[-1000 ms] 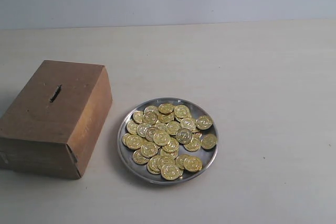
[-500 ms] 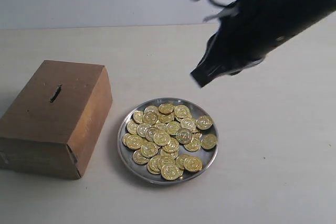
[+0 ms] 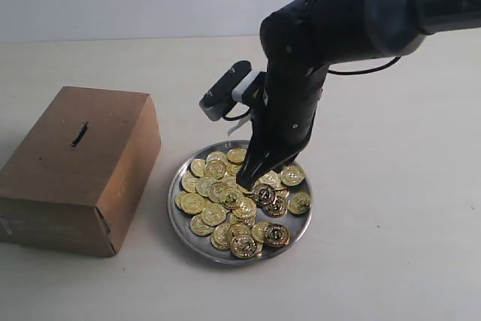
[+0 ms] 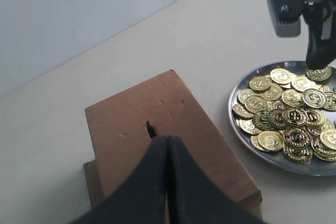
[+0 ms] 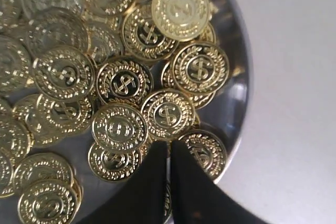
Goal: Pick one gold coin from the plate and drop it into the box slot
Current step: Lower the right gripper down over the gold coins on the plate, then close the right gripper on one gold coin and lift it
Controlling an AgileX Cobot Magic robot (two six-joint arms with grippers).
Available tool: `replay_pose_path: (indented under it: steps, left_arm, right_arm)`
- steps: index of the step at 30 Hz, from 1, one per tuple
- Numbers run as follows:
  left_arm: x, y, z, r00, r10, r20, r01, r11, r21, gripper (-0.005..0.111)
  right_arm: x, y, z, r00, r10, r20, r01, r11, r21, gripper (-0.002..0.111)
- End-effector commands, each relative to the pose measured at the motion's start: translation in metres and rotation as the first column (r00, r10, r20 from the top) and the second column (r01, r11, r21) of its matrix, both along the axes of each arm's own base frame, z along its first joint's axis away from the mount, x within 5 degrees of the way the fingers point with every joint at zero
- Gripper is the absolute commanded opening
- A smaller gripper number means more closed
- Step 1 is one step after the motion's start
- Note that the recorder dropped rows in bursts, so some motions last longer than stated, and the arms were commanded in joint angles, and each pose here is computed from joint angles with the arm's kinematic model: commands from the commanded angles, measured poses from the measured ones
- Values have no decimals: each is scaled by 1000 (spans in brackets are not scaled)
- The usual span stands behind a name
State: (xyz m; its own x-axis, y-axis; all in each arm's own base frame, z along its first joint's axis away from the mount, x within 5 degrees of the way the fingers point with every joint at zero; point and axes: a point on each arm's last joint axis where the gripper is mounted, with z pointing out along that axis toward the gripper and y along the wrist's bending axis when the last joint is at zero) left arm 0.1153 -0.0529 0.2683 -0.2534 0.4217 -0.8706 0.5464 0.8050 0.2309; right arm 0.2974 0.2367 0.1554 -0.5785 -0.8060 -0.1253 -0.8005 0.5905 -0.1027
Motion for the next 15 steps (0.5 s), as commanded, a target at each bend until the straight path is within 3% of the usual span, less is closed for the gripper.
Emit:
replay_pose_path:
  steps: [1, 8, 11, 15]
  left_arm:
    - [1, -1, 2, 1000, -1, 7, 1, 1000, -14, 0]
    - [1, -1, 2, 1000, -2, 8, 2, 1000, -12, 0]
    - [1, -1, 2, 1000, -2, 8, 2, 1000, -12, 0]
    - [1, -1, 2, 1000, -2, 8, 2, 1000, -12, 0]
  right_arm:
    - [3, 5, -16, 999, 1, -43, -4, 998, -59, 18]
    - [-15, 22, -16, 980, 186, -74, -192, 977, -87, 57]
    - [-25, 32, -16, 960, 270, -75, -277, 956, -100, 60]
    - [-27, 34, -16, 954, 294, -64, -300, 947, -116, 59]
